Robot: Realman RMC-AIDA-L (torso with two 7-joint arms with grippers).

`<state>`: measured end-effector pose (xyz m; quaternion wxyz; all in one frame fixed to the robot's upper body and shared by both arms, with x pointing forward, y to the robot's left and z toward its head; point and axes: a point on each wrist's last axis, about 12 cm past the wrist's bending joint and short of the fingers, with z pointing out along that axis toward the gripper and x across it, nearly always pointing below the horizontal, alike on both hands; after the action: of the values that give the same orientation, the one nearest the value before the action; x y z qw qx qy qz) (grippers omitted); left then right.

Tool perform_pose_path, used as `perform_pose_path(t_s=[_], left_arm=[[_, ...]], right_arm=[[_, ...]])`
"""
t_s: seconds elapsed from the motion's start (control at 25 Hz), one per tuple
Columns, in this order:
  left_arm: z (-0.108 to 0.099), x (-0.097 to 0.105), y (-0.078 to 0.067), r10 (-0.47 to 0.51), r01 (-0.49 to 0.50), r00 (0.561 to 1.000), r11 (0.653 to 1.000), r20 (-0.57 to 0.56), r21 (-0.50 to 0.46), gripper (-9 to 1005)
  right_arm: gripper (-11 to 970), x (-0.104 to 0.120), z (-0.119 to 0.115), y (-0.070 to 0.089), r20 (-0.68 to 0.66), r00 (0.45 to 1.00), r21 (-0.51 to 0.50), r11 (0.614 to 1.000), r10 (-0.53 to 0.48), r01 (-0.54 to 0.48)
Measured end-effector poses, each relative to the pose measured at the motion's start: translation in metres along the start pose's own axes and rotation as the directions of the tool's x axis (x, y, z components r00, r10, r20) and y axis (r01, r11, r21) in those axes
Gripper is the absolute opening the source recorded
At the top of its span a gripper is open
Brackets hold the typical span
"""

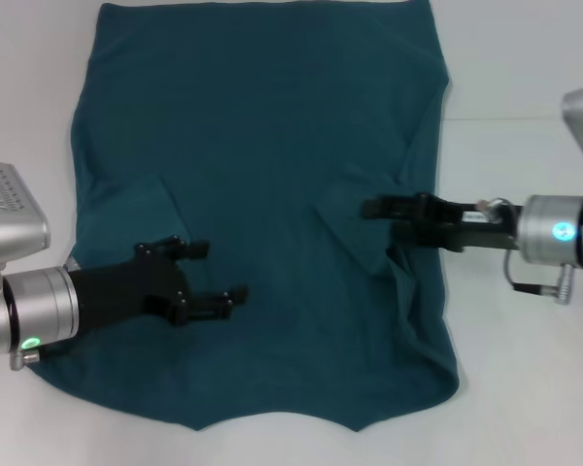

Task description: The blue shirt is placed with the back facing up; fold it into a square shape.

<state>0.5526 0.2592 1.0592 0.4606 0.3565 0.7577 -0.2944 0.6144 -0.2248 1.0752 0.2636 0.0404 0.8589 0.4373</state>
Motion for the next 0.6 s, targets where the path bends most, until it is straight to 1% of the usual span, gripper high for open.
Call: perform_pose_path(t_s=[0.16,0.28,0.52,0.6], left_arm=[[0.000,-0.001,0.001,0.001,-0.001,1.000,1.000,0.001,-0.003,815],[-0.001,-0.001,0.001,0.002,-0.002,1.000,1.000,0.001,-0.003,814],[-0.001,-0.002,0.002,0.005,-0.005,1.000,1.000,0.000,-0.008,812],[0.000,-0.002,0.002,0.005,-0.005,1.000,1.000,-0.001,-0.011,811]], right_arm=[[759,0.000,-0.010,-0.011,0.010,1.000,0.026,0.999,0.023,-0.023],[760,-0.001,-0.012,-0.014,0.016,0.999,0.039,0.999,0.028,-0.029],[718,0.000,0.000,-0.009,0.014,1.000,0.061,0.998,0.013,-0.014],[638,0.001,0.005,-0.006,0.014,1.000,0.066,0.998,0.008,-0.009]])
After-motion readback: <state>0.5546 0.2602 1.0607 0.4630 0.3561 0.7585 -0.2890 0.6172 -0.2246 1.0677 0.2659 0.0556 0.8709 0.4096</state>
